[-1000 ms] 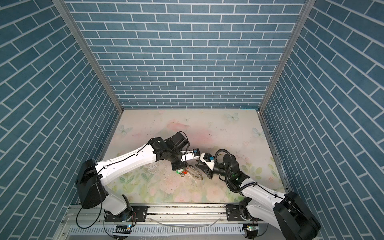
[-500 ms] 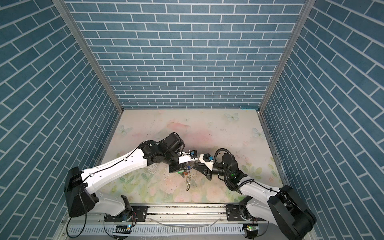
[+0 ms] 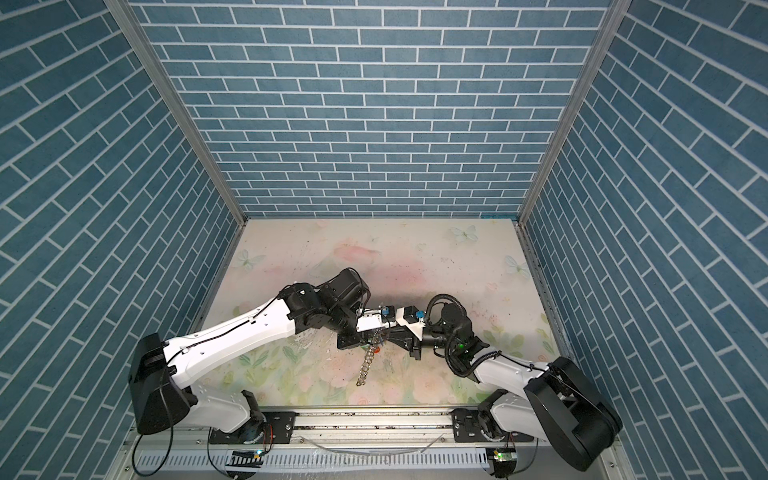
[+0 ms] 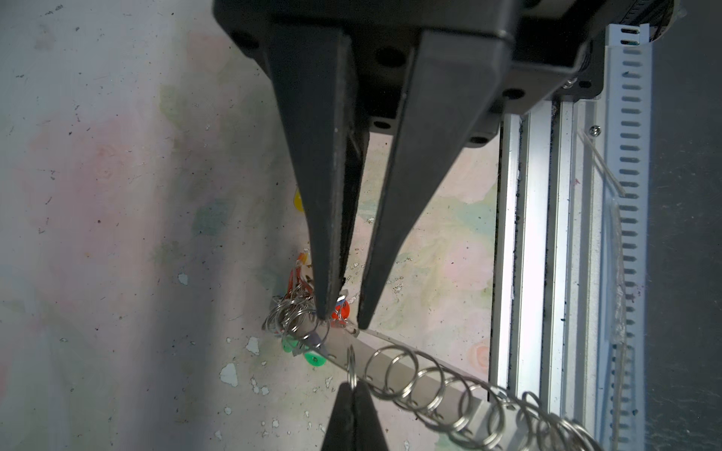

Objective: Put the keys on the keyring

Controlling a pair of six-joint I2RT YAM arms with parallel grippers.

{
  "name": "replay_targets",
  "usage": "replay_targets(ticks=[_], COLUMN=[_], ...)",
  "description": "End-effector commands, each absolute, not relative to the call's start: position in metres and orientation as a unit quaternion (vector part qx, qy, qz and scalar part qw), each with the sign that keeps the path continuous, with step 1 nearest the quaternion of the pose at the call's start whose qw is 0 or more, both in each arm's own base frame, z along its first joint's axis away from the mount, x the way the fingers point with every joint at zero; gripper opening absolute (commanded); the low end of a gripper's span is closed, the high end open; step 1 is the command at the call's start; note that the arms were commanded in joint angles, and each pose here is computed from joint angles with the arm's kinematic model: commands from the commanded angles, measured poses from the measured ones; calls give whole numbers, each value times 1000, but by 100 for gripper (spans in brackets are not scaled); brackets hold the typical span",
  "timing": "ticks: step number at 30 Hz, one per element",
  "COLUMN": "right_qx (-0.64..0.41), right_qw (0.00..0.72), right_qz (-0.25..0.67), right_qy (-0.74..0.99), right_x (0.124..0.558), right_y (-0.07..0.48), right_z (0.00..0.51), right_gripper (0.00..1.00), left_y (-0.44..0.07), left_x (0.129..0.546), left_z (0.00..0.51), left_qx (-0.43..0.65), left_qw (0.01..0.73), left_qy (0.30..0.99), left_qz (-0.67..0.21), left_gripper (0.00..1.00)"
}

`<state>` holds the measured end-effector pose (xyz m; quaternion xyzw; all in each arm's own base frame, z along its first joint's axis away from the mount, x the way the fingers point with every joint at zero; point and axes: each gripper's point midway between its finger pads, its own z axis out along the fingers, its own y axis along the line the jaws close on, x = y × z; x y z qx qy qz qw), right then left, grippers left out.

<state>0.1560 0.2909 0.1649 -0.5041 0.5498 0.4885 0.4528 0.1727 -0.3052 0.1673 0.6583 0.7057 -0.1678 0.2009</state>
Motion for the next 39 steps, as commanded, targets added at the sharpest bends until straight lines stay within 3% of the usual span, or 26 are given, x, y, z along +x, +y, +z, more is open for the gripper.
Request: replay_targets(ticks=[1,18,39], right_qx=[-513,-482,-499], right_qw=[468,486,457], right_qz=[506,513,557], right_qy=[511,518,482], right_x=[156,157,143], right_y=[303,292,296], right_z=[188,185,186], right_gripper=[14,17,20], left_y=[-313,-310,-310], left_x=[166,167,166], left_z=[178,191,201], left_qx=[668,660,658], left_qw=[219,261,288], left_qy=[685,679,667], left_qz=[-188,-190,-197], left_gripper=[0,0,0])
